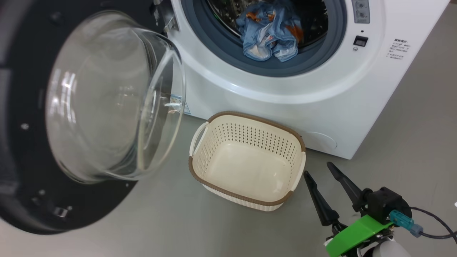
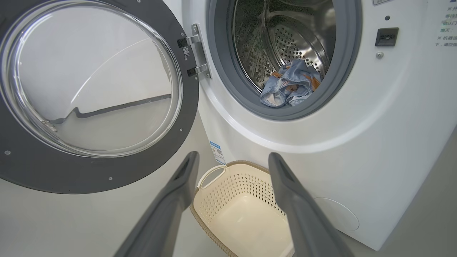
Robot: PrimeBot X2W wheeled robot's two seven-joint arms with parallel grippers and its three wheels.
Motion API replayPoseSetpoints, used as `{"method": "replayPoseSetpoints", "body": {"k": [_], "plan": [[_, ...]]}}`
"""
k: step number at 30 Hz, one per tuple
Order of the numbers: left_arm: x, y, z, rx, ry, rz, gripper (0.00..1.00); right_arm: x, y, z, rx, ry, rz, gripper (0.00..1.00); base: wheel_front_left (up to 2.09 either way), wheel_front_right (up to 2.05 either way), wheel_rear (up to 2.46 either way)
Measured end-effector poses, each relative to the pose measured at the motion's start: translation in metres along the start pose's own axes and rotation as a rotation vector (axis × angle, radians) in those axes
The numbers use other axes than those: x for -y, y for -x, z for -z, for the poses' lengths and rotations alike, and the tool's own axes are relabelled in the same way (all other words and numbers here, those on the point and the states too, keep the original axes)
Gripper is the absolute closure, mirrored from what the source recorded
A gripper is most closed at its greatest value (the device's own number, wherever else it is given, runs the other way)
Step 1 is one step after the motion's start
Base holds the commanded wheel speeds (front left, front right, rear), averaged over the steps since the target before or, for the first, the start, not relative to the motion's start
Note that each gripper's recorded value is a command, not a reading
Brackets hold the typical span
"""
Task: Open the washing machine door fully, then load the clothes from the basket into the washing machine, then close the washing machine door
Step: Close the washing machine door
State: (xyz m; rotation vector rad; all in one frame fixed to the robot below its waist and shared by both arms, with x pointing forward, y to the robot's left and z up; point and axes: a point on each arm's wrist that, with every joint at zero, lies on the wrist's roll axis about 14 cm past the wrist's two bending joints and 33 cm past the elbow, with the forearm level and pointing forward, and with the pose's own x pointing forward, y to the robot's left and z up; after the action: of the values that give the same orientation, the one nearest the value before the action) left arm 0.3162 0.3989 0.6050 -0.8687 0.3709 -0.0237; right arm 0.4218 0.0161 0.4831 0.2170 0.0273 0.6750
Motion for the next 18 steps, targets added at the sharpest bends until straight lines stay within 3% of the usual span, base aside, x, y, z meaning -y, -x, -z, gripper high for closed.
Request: {"method": "replayPoseSetpoints", "body": {"k": [18], "plan": [[0.083,-0.04,0.073,-0.273,-0.109,0.292,1.0,0.029,0.035,-0.015,0.033,0.016,0.129,0.0,0.0,0.0,0.0]]}}
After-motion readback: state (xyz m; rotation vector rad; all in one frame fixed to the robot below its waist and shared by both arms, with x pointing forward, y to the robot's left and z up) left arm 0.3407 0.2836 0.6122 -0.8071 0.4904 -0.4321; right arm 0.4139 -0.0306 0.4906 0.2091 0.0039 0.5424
